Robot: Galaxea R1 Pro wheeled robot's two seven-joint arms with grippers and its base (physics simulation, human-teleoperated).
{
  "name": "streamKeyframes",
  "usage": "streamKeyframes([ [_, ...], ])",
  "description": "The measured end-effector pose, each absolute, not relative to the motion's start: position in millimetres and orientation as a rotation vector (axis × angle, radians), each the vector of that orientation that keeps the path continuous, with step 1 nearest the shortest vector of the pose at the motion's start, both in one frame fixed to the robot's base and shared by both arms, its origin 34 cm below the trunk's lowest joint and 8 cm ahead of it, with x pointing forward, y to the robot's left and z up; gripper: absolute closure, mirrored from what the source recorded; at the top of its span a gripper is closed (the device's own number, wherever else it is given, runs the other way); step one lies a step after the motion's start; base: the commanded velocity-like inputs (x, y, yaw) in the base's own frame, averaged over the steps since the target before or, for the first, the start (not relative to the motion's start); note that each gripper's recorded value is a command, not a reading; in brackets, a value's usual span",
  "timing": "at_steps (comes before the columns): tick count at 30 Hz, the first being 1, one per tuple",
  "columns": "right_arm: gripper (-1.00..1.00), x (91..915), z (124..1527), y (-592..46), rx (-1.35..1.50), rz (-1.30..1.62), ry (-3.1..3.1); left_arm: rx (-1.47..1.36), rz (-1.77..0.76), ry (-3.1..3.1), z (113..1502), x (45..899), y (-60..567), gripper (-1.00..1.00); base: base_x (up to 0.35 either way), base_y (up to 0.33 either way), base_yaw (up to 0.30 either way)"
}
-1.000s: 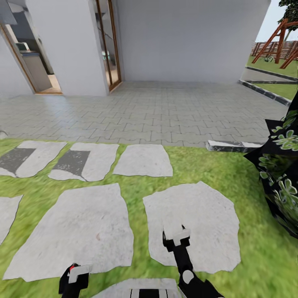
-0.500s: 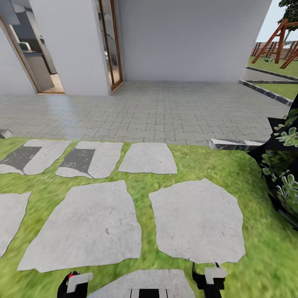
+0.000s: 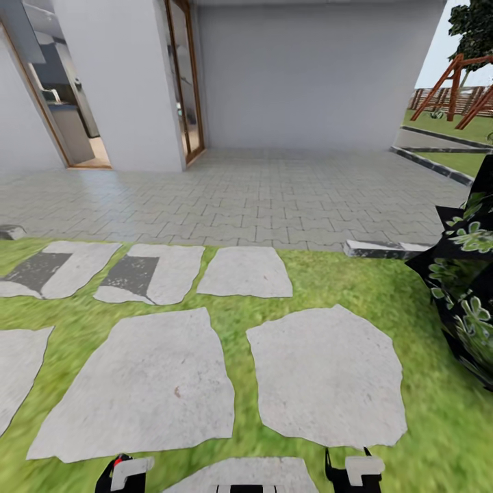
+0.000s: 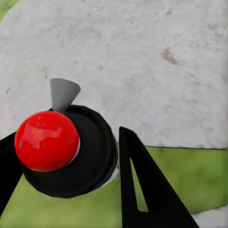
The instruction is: Pick up the pesticide atomizer in the garden and spray insectifuge to fully cover both potted plants in the garden.
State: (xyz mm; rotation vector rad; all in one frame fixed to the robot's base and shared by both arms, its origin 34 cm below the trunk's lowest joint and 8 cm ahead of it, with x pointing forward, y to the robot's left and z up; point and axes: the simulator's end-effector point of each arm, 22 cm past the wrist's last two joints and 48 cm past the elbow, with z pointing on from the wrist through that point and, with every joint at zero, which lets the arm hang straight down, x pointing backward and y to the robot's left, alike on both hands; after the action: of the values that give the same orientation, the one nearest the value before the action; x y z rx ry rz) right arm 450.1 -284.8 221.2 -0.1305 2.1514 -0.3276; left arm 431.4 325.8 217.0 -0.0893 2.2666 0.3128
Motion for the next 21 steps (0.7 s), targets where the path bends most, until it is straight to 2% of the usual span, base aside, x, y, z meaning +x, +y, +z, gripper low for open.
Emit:
streamKeyframes([
  [14, -1.0, 465, 243, -282, -0.109, -0.325, 2.099, -0.096, 0.306, 2.245, 230, 423, 323, 1.0, 0.0, 0.0, -0.001],
  [21, -1.0, 468, 259, -277, -0.106, -0.317, 2.103, -0.096, 0.306, 2.246, 245, 427, 323, 1.0, 0.0, 0.0, -0.187],
])
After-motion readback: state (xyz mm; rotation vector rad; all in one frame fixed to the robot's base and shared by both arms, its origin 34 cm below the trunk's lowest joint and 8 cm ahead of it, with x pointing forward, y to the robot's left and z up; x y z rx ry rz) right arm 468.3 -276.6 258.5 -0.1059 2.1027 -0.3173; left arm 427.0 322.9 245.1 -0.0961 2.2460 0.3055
